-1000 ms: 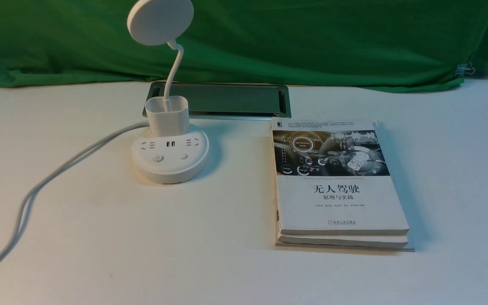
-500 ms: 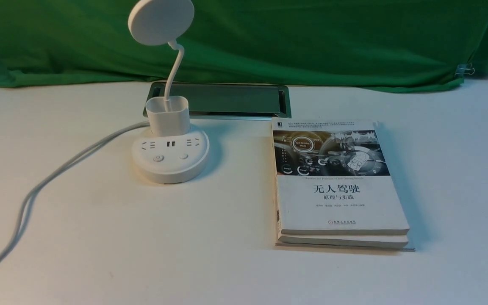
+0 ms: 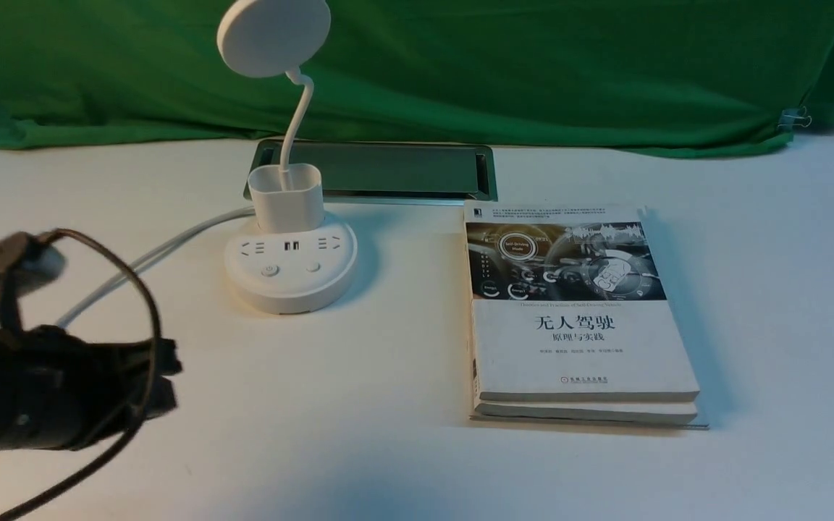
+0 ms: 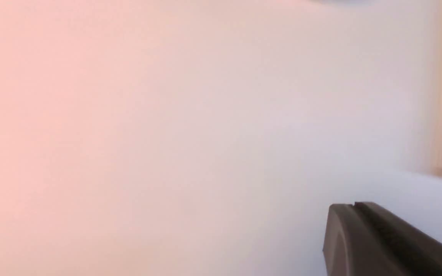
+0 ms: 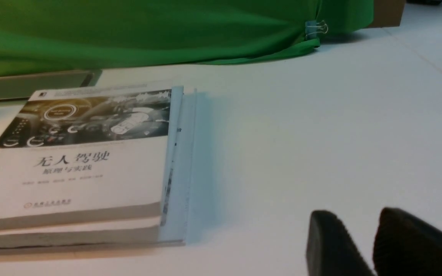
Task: Turn on the desk lamp on the white desktop with your hand.
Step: 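Press the power button on the lamp base to turn the lamp on with the left gripper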
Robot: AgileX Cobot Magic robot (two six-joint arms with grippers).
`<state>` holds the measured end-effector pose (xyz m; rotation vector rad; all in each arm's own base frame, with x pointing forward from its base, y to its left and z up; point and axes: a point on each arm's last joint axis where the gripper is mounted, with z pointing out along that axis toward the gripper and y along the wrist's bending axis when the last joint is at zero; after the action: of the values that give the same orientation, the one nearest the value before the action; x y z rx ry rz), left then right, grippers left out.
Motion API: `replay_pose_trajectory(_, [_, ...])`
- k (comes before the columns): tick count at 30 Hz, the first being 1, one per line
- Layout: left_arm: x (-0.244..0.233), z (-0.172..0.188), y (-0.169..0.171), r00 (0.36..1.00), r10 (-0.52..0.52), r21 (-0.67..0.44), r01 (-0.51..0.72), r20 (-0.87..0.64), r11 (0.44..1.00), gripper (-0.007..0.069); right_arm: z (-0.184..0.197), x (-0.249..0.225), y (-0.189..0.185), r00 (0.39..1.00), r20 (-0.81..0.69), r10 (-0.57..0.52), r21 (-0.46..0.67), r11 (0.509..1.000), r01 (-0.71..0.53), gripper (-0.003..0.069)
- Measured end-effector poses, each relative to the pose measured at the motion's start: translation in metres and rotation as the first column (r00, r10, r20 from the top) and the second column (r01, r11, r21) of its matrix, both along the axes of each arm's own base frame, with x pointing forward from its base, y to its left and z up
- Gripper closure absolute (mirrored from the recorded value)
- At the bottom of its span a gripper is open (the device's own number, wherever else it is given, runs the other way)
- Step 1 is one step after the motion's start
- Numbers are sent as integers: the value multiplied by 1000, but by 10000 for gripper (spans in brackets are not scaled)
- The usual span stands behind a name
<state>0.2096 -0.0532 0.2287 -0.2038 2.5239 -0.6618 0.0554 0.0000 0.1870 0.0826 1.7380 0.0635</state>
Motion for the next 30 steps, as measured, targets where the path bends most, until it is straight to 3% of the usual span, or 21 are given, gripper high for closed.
replay_pose_trajectory(3, [25, -9, -20, 996, -88, -9, 87, -28, 996, 620, 0, 0, 0, 1000, 0, 0, 0, 1000, 0, 418])
replay_pose_trajectory(10, [82, -15, -67, 973, -229, 277, 221, -4, 935, 629, 0, 0, 0, 1000, 0, 0, 0, 1000, 0, 418])
replay_pose_trajectory(14, [127, -11, -84, 967, -249, 405, 204, 60, 891, 629, 0, 0, 0, 1000, 0, 0, 0, 1000, 0, 418])
replay_pose_trajectory(22, [185, -22, -102, 961, -266, 465, 203, 73, 862, 627, 0, 0, 0, 1000, 0, 0, 0, 1000, 0, 418])
replay_pose_trajectory(30, [197, -34, -106, 957, -280, 482, 213, 71, 850, 625, 0, 0, 0, 1000, 0, 0, 0, 1000, 0, 418])
